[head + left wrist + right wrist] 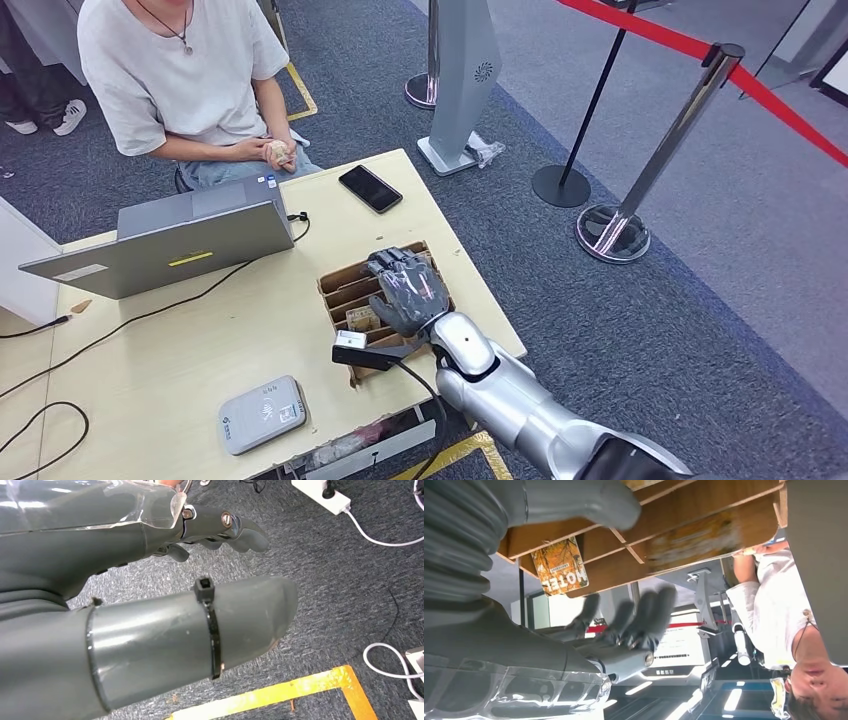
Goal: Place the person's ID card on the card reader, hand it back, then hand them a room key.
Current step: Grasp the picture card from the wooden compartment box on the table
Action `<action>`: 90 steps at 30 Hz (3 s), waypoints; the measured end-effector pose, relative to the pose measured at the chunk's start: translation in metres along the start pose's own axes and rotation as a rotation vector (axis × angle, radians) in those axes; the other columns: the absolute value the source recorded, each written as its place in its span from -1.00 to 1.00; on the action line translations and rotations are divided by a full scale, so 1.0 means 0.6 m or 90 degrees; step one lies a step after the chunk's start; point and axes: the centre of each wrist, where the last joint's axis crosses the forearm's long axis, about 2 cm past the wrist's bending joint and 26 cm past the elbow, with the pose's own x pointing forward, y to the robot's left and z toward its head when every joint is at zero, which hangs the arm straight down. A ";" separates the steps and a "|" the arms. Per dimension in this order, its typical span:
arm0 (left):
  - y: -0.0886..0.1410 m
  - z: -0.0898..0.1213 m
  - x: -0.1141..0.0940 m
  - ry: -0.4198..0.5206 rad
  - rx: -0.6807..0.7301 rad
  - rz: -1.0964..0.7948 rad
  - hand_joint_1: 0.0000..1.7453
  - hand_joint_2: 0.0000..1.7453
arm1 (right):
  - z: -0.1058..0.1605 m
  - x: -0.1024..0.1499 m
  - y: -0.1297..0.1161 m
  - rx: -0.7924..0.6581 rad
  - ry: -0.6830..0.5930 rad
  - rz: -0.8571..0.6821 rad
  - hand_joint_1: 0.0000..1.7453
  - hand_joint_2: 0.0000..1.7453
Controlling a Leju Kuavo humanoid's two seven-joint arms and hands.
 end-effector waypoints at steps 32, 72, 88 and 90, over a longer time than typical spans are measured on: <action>-0.002 0.001 0.002 -0.002 -0.001 -0.002 -1.00 -1.00 | -0.011 -0.003 -0.008 0.010 -0.012 0.011 -0.32 1.00; -0.001 0.000 0.007 -0.009 -0.006 -0.010 -1.00 -1.00 | -0.018 -0.012 0.001 0.021 -0.005 0.009 0.98 1.00; -0.001 -0.001 0.009 -0.014 -0.008 -0.014 -1.00 -1.00 | -0.017 -0.011 -0.004 -0.052 -0.020 -0.005 1.00 1.00; -0.001 -0.001 0.009 -0.016 -0.009 -0.015 -1.00 -1.00 | -0.021 -0.006 -0.013 -0.077 -0.027 -0.007 1.00 1.00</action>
